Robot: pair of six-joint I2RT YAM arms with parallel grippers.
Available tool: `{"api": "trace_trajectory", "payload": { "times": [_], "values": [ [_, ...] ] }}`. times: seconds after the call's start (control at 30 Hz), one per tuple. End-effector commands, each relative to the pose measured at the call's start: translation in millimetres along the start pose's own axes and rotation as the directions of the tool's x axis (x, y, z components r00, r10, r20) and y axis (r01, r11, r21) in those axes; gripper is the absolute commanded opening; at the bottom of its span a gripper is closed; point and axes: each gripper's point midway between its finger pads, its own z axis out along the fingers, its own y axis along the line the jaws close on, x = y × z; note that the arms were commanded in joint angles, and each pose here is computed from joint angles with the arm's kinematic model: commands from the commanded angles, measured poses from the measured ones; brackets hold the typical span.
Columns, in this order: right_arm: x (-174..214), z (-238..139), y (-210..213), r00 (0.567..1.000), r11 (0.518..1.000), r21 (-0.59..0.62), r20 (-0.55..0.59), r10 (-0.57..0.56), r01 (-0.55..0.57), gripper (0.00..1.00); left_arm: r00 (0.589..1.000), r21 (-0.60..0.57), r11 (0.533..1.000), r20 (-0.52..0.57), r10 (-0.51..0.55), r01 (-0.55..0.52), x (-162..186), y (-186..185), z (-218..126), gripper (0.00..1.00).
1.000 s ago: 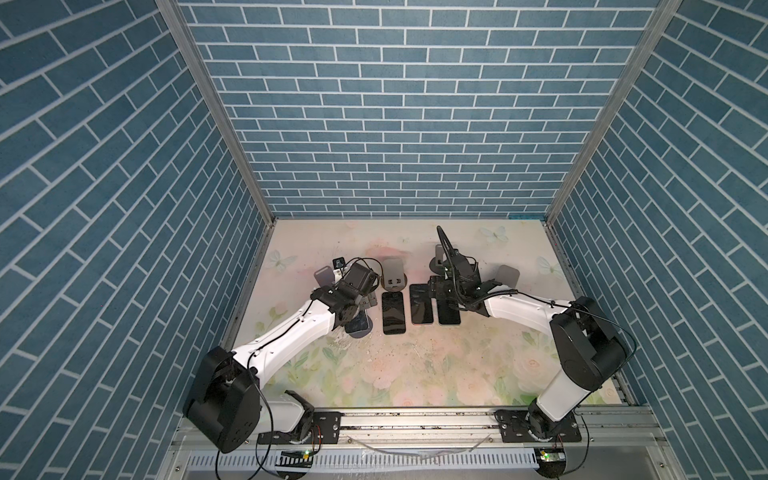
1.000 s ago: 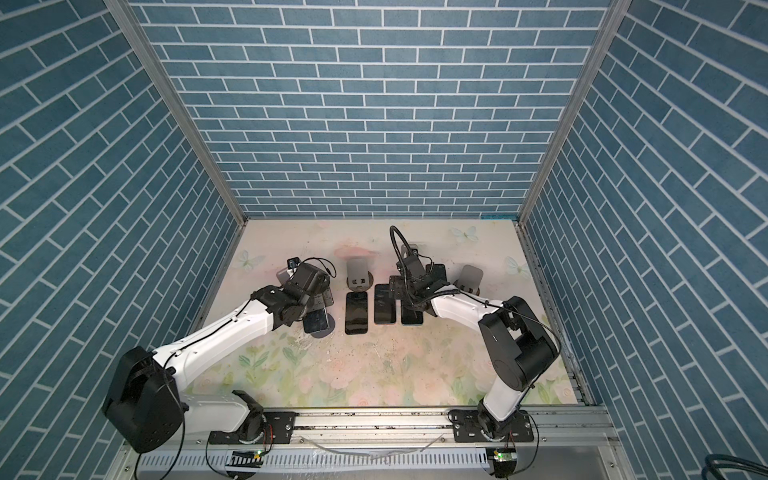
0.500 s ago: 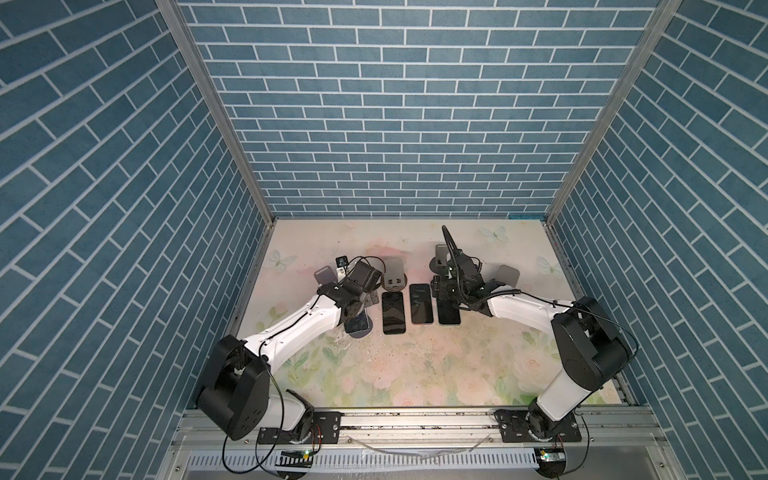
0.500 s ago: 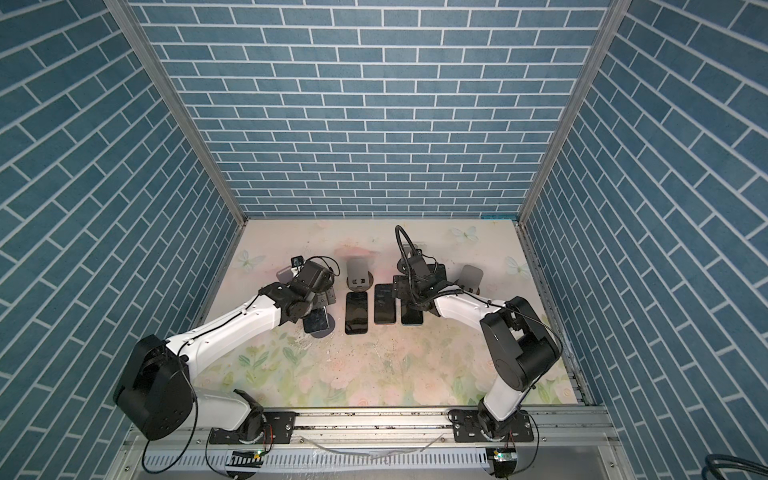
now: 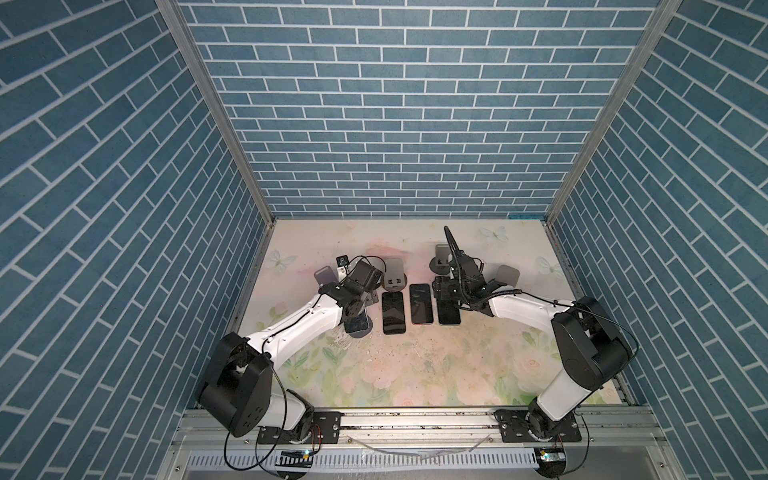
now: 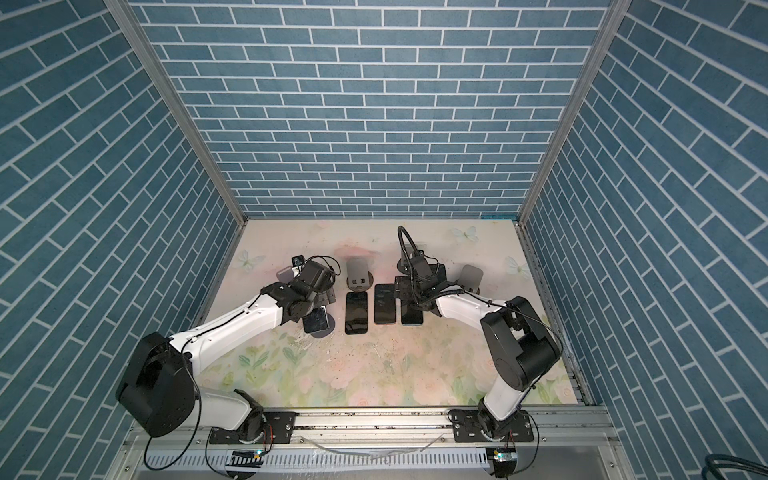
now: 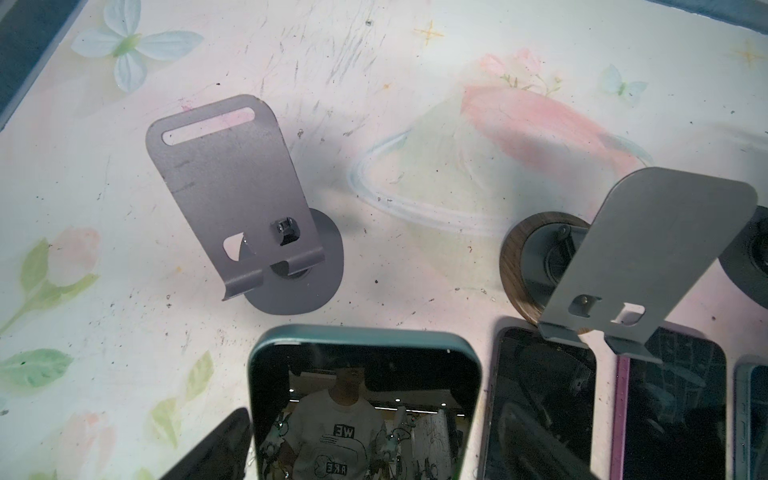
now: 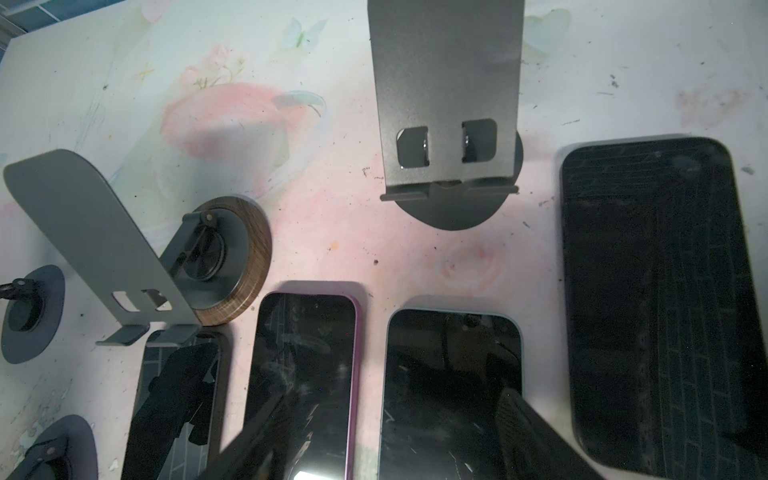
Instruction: Remove the phone from the phone stand
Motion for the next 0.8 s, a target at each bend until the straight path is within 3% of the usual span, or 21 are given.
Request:
{"api": "trace_trajectory", "payload": {
  "times": [0.0,0.77],
  "values": [
    [-2,-6,0,1.0,1.0,-0.011,0.011,0.019,-0.019,0.79,1.0,-0.018,1.0,-0.001,0.011,-0.011,3,5,5,0.91],
    [-2,-8,0,1.0,1.0,-0.014,0.003,0.027,-0.027,0.79,1.0,0.005,1.0,0.016,0.009,-0.009,3,10,-3,0.58]
  ]
}}
